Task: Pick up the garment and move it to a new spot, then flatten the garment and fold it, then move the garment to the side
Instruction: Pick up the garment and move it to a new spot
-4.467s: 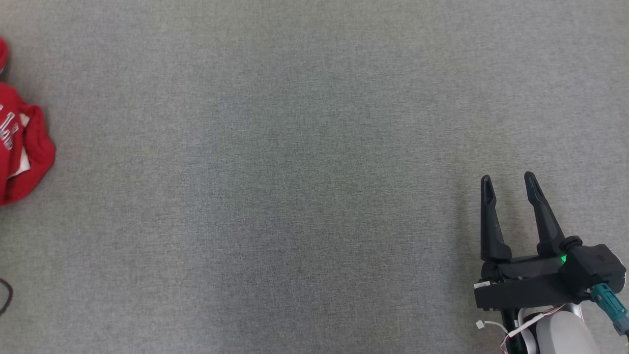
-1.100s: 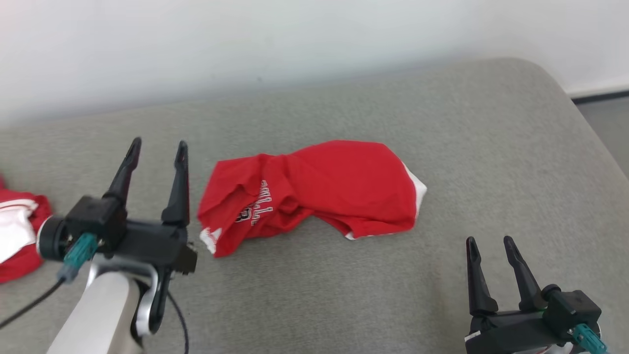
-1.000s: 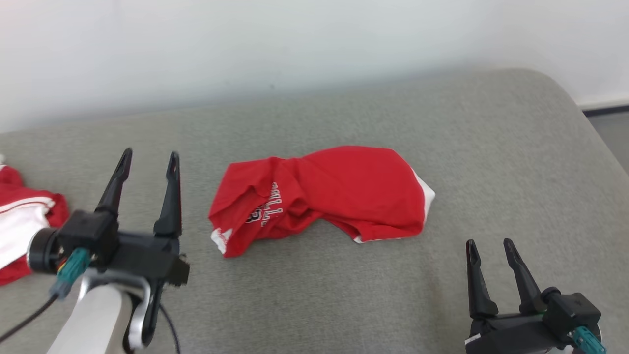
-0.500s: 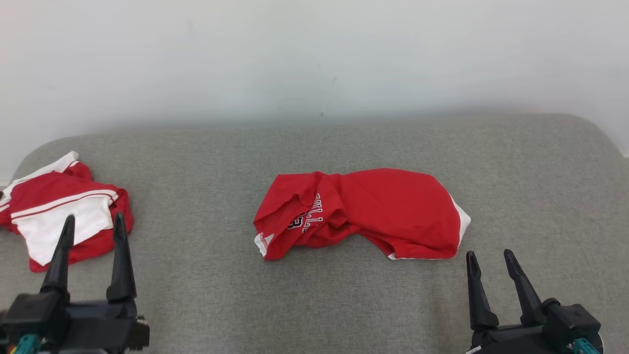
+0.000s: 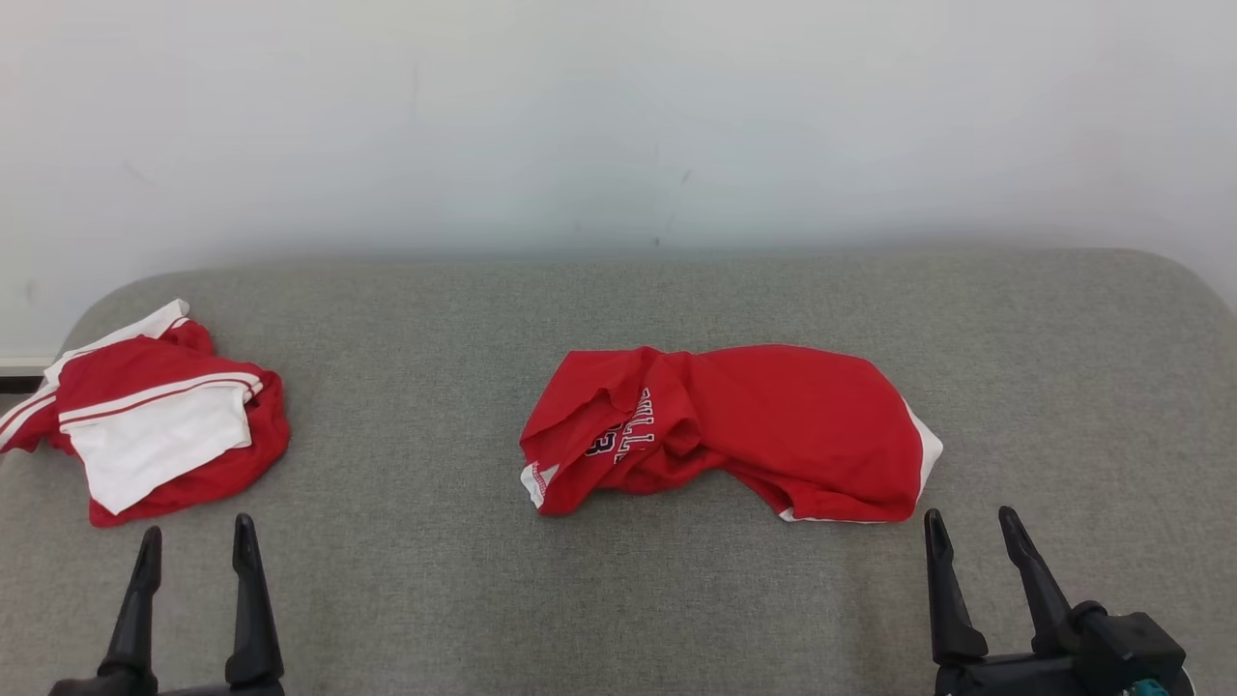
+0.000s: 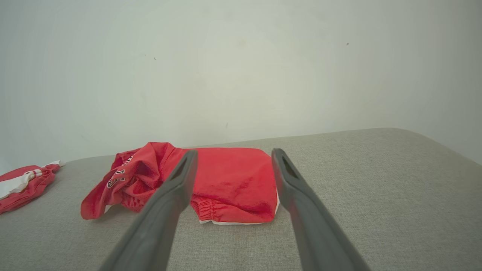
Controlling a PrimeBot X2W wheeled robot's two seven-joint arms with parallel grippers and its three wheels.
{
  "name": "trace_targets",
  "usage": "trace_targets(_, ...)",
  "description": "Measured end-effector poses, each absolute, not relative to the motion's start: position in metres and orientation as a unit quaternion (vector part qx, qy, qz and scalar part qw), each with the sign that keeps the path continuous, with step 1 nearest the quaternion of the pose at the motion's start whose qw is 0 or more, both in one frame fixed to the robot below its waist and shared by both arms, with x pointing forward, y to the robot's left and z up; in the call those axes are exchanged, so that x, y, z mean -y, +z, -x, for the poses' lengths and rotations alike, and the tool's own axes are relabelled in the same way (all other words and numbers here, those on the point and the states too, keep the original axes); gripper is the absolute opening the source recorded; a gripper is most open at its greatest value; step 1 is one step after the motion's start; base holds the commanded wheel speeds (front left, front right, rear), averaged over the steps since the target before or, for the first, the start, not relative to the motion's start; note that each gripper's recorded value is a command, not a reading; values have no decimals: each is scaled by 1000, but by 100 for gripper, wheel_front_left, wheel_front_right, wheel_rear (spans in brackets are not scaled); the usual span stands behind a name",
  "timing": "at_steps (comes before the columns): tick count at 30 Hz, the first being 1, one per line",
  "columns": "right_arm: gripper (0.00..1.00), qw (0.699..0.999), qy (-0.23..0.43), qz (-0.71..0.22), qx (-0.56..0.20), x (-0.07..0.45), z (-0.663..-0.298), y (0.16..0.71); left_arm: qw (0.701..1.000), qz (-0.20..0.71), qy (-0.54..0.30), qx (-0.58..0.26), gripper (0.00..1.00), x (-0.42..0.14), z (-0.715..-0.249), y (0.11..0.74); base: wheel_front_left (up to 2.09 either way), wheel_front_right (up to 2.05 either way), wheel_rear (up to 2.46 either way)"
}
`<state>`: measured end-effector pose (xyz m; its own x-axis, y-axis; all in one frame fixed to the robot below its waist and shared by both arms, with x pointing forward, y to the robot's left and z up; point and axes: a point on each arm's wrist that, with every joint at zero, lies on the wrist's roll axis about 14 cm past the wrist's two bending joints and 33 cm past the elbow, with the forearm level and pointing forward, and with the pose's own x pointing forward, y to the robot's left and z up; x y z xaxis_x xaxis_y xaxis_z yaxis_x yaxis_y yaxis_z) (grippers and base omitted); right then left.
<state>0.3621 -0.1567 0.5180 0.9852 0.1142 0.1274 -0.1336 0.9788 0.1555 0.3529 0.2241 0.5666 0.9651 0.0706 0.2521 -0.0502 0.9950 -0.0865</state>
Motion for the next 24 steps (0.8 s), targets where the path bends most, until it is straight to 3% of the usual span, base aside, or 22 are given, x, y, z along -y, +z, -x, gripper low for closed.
trace_targets(24,100,993,69,-80,44,152,-361,509,998,19,12,67,100,-217,-335,523,0,0,0)
